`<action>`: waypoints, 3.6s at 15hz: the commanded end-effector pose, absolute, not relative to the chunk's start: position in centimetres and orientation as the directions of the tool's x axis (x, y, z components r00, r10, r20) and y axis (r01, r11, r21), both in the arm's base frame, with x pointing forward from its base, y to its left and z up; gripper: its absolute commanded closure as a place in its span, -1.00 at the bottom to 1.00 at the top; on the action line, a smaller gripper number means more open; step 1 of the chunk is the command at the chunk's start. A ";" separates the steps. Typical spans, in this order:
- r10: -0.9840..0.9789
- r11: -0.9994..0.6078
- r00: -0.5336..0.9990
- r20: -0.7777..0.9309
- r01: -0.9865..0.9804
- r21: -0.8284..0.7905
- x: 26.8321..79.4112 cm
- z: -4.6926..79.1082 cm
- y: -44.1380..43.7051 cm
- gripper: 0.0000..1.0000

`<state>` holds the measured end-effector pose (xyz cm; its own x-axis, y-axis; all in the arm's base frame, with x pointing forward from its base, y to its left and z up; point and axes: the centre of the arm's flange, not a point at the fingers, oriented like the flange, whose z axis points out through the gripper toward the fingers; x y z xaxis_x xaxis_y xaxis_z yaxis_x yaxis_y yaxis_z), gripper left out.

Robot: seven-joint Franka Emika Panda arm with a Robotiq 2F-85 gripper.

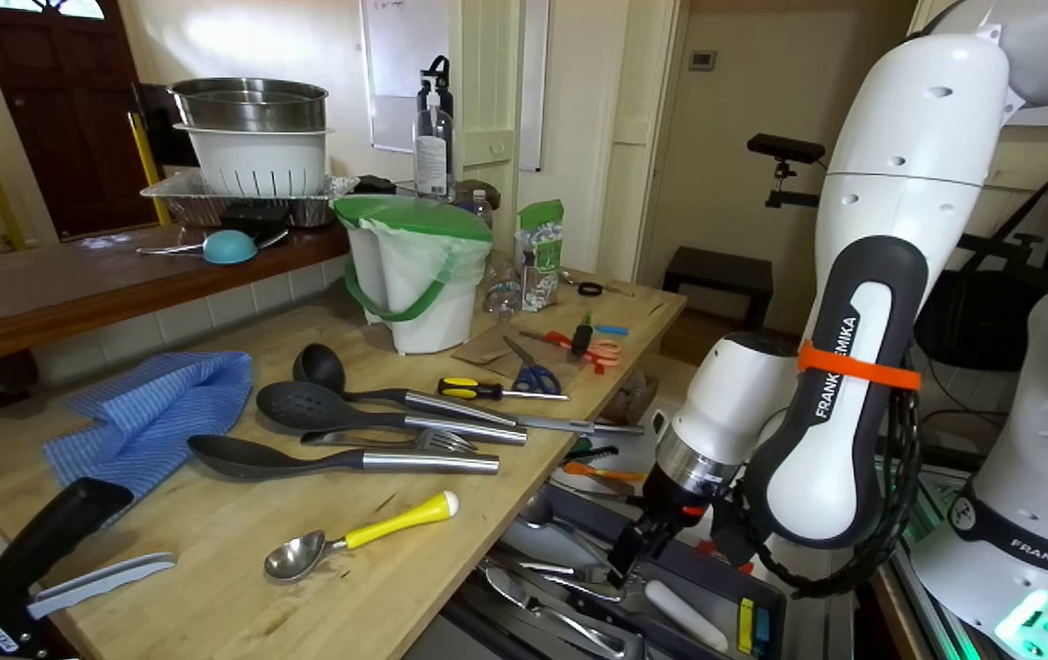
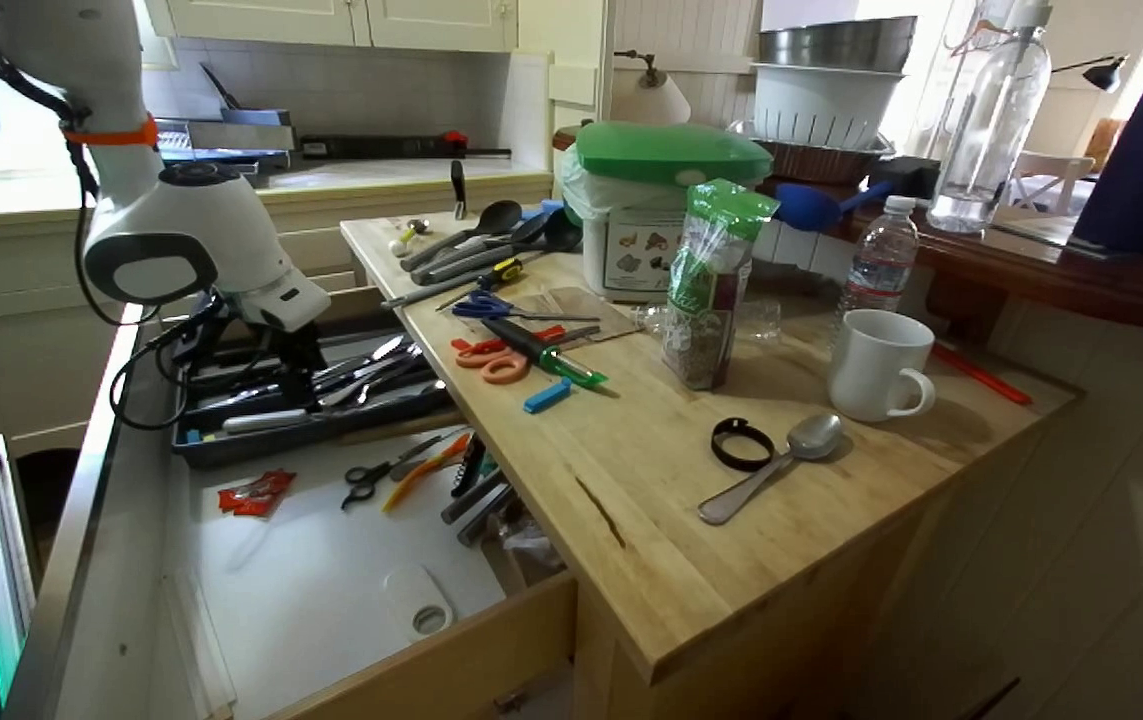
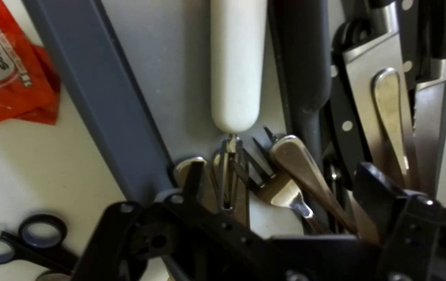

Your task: Take the potato peeler out of the drawer

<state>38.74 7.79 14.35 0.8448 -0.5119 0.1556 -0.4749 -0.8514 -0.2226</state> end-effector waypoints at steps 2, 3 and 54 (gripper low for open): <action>-0.561 -0.819 0.823 0.095 -0.534 -0.211 38.3 13.1 7.7 -0.43; -0.563 -0.816 0.822 0.083 -0.538 -0.210 38.3 12.7 7.8 -0.22; -0.246 -0.904 0.562 0.790 0.162 -0.397 39.9 34.5 8.9 0.81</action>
<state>42.22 13.20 31.90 0.5910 -0.1500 0.7926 0.1771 -0.9345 -0.3089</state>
